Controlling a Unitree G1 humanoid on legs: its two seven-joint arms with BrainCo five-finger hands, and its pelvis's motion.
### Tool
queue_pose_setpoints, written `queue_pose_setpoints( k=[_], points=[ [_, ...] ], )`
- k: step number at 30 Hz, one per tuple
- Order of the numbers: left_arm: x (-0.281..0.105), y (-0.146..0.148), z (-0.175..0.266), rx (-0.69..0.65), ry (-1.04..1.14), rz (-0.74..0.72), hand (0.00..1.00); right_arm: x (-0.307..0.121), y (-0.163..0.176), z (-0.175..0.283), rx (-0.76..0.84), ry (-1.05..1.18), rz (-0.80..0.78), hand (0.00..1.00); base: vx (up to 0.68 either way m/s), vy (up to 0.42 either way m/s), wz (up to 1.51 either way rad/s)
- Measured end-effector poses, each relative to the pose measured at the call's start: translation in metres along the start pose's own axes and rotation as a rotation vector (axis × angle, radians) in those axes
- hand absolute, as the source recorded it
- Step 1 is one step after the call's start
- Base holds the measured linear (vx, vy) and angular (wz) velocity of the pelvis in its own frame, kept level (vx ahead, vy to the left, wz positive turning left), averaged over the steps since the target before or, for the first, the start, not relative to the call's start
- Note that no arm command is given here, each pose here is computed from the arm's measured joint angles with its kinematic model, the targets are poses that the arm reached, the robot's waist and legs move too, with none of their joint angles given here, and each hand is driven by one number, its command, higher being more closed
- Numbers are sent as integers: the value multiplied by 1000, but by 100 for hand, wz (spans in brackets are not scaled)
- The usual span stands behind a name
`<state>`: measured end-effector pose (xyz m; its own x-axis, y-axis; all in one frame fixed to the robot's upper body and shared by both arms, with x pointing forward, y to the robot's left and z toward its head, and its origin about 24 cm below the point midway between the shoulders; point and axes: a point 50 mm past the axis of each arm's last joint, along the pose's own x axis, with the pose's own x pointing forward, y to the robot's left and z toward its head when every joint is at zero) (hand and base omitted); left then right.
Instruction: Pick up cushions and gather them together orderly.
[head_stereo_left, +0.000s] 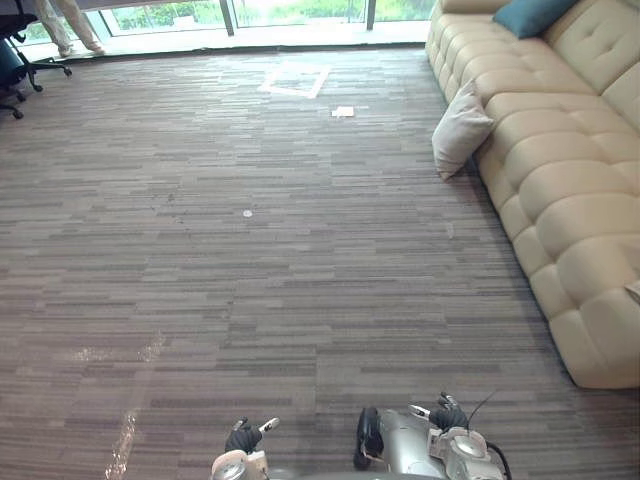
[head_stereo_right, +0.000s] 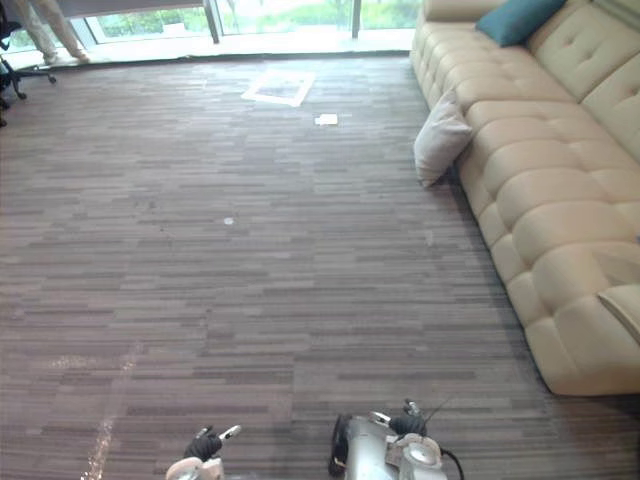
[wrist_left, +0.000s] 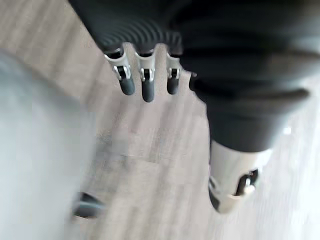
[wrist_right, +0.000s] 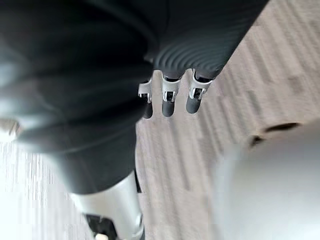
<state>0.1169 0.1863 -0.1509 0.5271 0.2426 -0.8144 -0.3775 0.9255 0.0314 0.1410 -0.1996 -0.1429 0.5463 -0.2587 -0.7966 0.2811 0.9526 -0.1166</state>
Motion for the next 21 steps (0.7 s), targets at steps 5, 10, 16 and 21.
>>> queue_pose_setpoints(
  k=[5,10,16,21],
  points=[
    [1,3,20,-53,-88,7,0,-3,21,-9,-4,43,55,0,656,-42,-41],
    [1,4,24,-69,-114,9,0,-6,33,-18,-18,74,73,0,631,226,-68],
    [6,15,21,50,-60,21,0,-9,33,-27,14,87,63,0,765,313,11],
    [5,16,8,81,-2,17,0,-5,24,-9,22,5,43,0,553,111,0]
  ],
)
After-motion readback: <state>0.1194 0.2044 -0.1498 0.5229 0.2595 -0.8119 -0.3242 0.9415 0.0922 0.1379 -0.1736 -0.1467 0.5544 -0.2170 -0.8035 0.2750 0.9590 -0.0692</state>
